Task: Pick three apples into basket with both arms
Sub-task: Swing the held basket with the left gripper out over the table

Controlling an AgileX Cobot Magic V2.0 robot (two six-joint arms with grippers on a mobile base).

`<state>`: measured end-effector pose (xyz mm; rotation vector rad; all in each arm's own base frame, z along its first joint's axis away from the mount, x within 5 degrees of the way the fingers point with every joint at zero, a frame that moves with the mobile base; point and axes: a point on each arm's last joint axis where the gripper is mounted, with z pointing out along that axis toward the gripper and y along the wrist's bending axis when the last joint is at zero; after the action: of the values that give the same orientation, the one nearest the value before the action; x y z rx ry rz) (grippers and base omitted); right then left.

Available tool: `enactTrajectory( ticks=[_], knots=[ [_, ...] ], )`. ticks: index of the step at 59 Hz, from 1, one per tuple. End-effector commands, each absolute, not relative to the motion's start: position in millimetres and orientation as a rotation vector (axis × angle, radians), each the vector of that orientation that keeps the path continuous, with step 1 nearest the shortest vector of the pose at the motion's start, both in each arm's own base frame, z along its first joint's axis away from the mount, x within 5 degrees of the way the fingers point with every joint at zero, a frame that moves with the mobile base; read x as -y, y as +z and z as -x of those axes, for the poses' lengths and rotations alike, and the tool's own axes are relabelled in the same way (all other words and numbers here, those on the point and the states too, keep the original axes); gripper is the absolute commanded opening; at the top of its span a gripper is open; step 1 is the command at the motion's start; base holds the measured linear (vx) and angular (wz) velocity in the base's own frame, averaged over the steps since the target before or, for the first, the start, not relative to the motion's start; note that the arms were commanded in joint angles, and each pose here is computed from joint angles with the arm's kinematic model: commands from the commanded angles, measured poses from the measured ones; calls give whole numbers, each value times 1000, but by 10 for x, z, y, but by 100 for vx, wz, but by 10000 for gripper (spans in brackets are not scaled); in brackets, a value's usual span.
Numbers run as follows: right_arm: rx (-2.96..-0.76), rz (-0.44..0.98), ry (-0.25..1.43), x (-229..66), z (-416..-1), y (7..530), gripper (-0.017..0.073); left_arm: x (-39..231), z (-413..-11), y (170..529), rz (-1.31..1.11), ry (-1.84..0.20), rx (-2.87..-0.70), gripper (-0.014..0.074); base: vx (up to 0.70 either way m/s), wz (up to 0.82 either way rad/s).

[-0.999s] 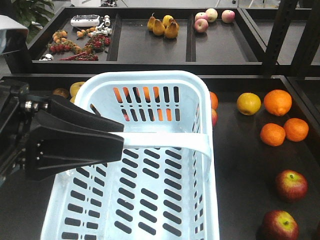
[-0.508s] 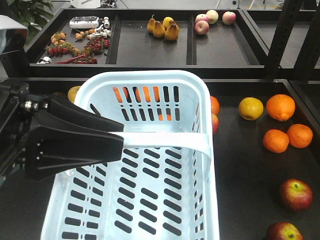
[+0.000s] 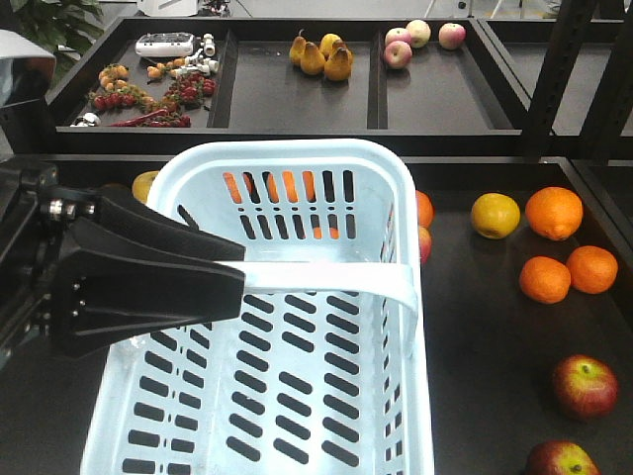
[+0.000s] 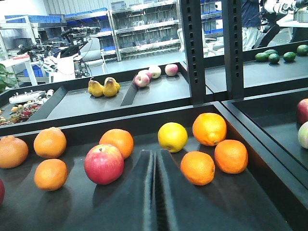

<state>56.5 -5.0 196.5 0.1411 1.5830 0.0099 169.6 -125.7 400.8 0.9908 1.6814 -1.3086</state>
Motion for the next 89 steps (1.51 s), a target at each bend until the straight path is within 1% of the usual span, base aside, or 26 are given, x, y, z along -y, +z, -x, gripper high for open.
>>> enactTrajectory(
  ticks=[1,41,63,70,81,89],
  knots=[
    [-1513,-115,4,42,-561,1993,-4,1256,-1530,4086,-1140,-1360,-1632,-6,0,0],
    [-1513,-115,4,42,-561,1993,-4,1256,-1530,4086,-1139,-1361,-1633,-6,0,0],
    [-1513,-115,4,42,-561,1993,-4,1257,-1574,4097,-1091,-1332,-1635,-6,0,0],
    [-1513,-115,4,42,-561,1993,-4,1255,-1614,4101,-1051,-1301,-1640,-6,0,0],
    [-1513,-115,4,42,-561,1993,-4,1242,-1743,4113,-925,-1214,-1654,-6,0,0],
    [-1514,-115,4,42,-561,1993,-4,1252,-1846,4109,-849,-1221,-1653,-6,0,0]
  ],
)
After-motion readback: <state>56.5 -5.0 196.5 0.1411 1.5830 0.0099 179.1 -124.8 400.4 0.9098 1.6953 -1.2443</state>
